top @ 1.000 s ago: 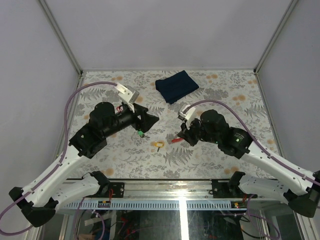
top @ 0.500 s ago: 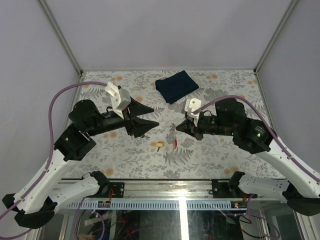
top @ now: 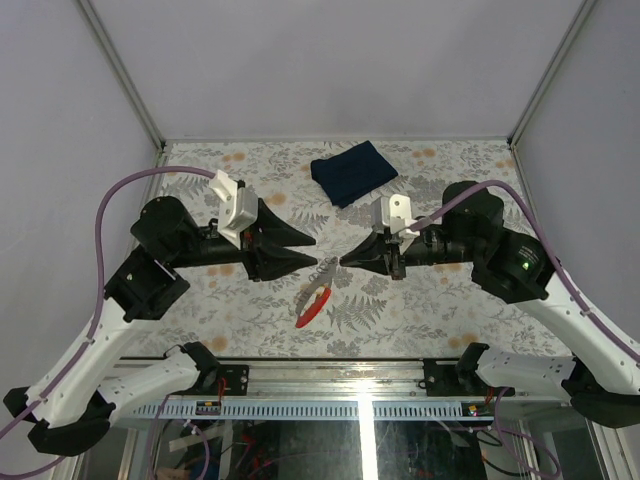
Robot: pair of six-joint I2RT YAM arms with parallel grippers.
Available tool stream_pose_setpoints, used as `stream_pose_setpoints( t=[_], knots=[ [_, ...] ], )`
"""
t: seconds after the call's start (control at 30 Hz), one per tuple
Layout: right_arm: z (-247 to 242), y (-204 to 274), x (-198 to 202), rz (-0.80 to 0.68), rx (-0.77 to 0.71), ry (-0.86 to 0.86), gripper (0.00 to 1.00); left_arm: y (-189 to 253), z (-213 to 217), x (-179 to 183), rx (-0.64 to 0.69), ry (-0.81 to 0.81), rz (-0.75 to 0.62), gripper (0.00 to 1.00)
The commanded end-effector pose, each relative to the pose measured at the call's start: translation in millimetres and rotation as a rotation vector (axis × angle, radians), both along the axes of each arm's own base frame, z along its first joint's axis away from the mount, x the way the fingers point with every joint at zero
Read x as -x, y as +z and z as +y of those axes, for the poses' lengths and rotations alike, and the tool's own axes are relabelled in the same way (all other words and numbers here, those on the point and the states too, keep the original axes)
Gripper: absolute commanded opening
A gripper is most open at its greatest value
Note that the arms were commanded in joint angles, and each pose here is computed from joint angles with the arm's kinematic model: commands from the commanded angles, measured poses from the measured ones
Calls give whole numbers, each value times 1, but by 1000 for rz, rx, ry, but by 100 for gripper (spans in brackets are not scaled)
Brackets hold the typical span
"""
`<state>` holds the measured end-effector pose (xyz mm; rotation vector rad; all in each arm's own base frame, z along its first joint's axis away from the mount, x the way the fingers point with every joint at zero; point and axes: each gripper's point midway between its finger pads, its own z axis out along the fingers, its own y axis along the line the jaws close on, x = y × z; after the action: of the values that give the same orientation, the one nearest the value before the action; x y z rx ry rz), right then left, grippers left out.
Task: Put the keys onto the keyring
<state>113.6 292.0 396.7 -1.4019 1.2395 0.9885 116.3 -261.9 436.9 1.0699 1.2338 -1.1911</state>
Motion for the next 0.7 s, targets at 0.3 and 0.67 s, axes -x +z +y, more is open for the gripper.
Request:
stream_pose_setpoints(
  t=[0.3, 0.67],
  knots=[
    [12, 45, 10, -57, -151, 85, 0, 3, -5, 11, 12, -96, -32, 21],
    [16, 47, 7, -30, -181, 67, 0, -3, -9, 8, 19, -99, -12, 20]
  ],
)
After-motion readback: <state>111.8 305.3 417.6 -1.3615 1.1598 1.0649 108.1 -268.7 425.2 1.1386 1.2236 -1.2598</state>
